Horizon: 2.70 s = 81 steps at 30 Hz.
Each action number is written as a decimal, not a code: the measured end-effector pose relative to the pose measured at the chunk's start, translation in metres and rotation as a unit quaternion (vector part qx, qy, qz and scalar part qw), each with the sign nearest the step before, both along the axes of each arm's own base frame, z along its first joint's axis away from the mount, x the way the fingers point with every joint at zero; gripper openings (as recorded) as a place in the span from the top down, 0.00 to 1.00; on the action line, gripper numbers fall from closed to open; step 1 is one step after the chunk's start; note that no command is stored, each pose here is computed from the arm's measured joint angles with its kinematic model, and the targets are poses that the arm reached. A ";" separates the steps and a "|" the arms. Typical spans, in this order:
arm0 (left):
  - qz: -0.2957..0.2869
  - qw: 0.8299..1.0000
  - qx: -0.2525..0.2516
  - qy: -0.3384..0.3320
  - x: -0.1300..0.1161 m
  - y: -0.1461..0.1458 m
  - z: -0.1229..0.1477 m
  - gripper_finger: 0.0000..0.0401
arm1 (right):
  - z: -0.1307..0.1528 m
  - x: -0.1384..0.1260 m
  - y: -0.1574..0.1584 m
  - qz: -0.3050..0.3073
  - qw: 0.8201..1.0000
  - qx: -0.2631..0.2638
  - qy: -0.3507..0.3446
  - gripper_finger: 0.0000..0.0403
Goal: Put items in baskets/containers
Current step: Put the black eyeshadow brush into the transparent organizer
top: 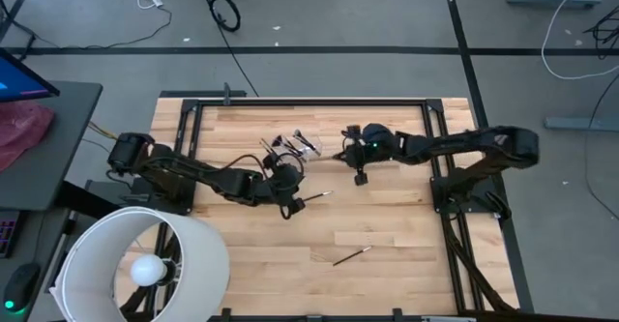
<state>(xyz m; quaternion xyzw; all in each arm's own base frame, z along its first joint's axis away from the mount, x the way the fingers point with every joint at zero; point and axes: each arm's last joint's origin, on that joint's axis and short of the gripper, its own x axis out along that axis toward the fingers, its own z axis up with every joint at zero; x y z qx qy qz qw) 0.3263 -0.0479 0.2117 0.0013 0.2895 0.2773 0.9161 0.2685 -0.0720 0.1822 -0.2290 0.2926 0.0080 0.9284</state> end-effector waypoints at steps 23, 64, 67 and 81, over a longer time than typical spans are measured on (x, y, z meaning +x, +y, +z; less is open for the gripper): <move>0.006 0.997 0.045 0.065 -0.010 -0.004 -0.007 0.86 | 0.034 0.050 -0.002 0.141 0.837 -0.444 0.287 0.99; 0.020 0.997 0.032 0.072 -0.014 -0.004 -0.010 0.86 | 0.052 0.028 0.058 -0.161 0.880 -0.373 0.246 0.72; 0.020 0.997 0.032 0.072 -0.014 -0.004 -0.010 0.86 | 0.074 0.009 0.069 -0.164 0.918 -0.303 0.195 0.75; 0.020 0.997 0.032 0.072 -0.014 -0.004 -0.010 0.86 | 0.082 -0.060 0.094 -0.021 0.998 0.067 0.006 0.80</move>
